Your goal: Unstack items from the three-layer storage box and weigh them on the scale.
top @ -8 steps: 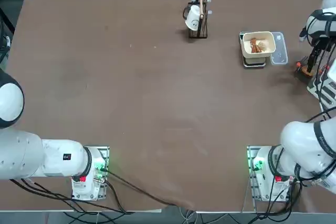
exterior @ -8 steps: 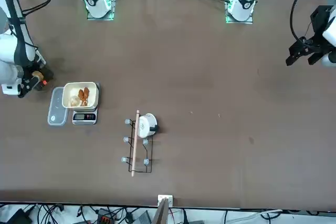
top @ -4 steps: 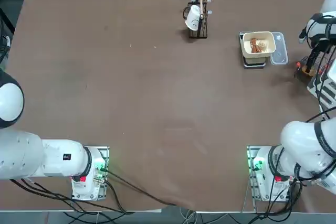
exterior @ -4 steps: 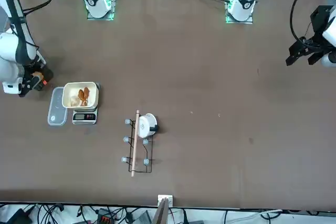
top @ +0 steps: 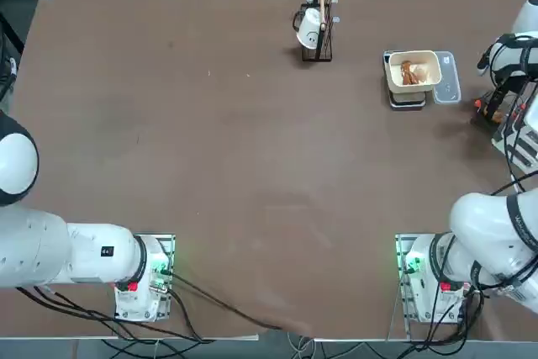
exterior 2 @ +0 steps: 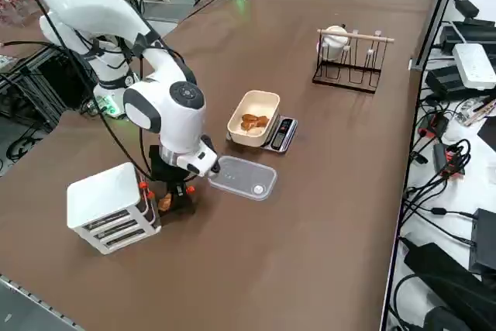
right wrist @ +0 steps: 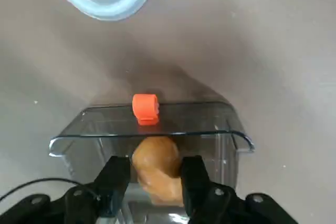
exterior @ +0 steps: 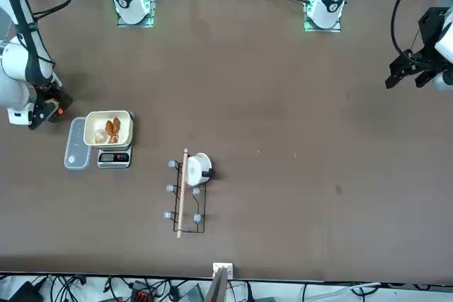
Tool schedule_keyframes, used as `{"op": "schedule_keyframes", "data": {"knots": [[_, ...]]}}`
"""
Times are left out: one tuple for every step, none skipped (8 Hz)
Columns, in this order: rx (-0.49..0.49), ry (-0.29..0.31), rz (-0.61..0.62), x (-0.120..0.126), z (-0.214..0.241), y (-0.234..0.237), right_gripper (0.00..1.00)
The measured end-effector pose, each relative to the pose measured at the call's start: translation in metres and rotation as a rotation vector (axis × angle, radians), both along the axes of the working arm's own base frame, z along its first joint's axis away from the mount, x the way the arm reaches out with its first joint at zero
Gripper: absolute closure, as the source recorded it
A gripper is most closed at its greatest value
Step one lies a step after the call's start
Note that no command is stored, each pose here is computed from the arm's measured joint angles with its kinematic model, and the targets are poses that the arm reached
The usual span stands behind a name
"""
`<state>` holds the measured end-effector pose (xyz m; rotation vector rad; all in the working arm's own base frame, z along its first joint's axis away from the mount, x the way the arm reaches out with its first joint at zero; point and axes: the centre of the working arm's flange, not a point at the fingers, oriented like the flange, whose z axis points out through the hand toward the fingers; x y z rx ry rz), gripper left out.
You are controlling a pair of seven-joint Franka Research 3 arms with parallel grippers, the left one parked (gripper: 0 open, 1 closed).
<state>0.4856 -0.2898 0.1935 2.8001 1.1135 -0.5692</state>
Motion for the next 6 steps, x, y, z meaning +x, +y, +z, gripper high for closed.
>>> {"op": "schedule_keyframes", "data": {"knots": [[0.003,-0.002,-0.002,-0.0017,-0.0037,-0.0025,0.38],[0.004,-0.01,-0.002,-0.002,-0.0052,-0.0044,0.38],[0.0,-0.016,0.002,-0.0024,-0.0055,-0.0063,0.39],[-0.005,-0.019,0.007,-0.0031,-0.0058,-0.0083,0.41],[-0.009,-0.022,0.007,-0.0031,-0.0046,-0.0095,0.49],[-0.011,-0.017,0.002,-0.0039,-0.0034,-0.0113,0.55]]}}
